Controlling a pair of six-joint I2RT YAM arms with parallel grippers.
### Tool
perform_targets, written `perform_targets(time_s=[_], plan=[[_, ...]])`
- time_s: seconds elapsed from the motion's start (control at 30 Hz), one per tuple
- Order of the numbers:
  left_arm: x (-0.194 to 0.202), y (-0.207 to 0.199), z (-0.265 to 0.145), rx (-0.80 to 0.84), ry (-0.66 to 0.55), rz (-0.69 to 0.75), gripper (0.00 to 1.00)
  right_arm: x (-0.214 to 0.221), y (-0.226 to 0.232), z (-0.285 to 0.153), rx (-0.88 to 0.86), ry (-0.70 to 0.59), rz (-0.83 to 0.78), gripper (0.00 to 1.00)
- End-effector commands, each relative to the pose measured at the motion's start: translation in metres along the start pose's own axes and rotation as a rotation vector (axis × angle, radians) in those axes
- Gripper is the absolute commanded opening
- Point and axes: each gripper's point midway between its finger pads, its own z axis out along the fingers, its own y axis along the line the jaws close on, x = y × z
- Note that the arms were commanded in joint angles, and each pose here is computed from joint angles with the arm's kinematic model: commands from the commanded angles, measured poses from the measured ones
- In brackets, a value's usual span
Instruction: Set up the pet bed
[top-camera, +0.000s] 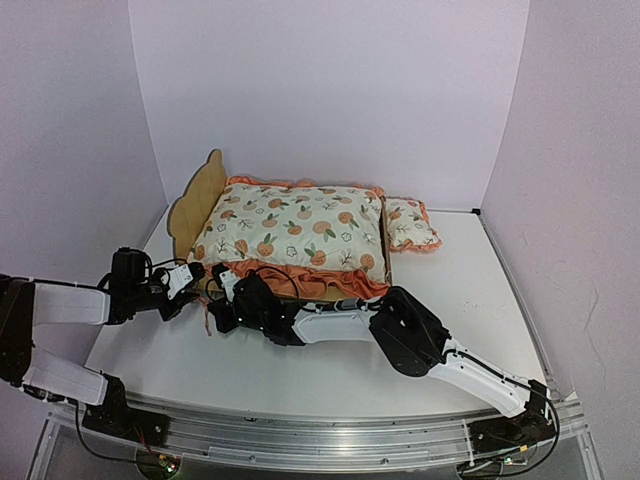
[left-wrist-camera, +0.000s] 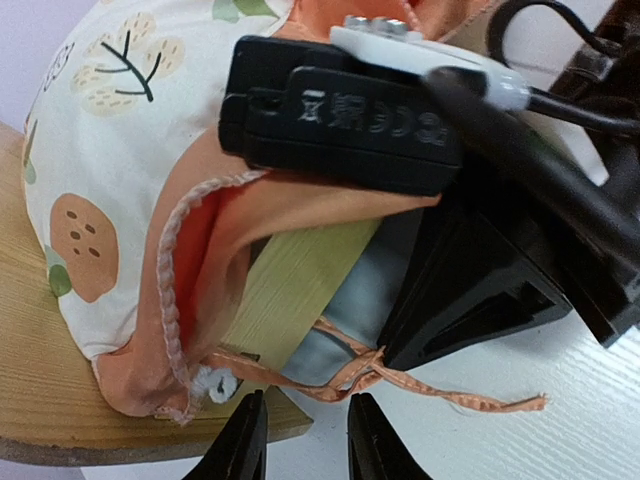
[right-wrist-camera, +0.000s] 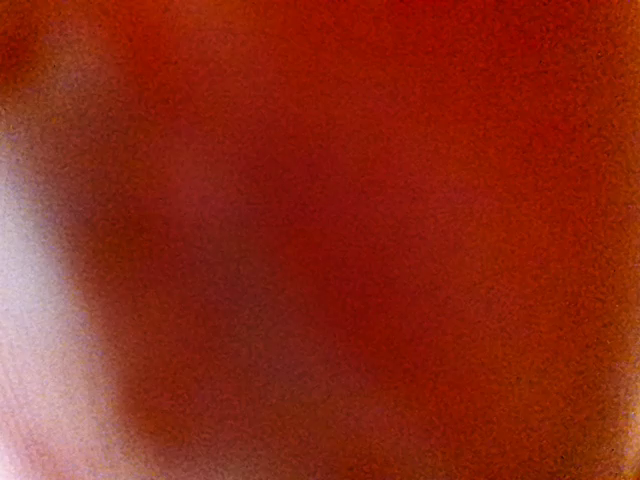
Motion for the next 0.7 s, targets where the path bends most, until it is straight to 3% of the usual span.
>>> perform_targets(time_s=[0.0,0.2,0.4,0.67], plan=[[-0.005,0.026,0.02,-0.007,0.024,-0.165,0.28,-0.033,-0.016,-0.004,0.052,-0.06,0.038,0.0],[-0.006,0.021,0.022,0.012,0.007,-0.169,0.25,-0.033,-0.015,-0.004,0.053,-0.062,0.042,0.0],[-0.005,0.02,0.02,0.012,0.016,-0.21,0.02,-0.038,-0.015,-0.004,0.054,-0.074,0.036,0.0],[-0.01,0.002,0.001,0.088,0.033,-0.239,0.0,-0.053,-0.011,0.001,0.054,-0.108,-0.024,0.0]])
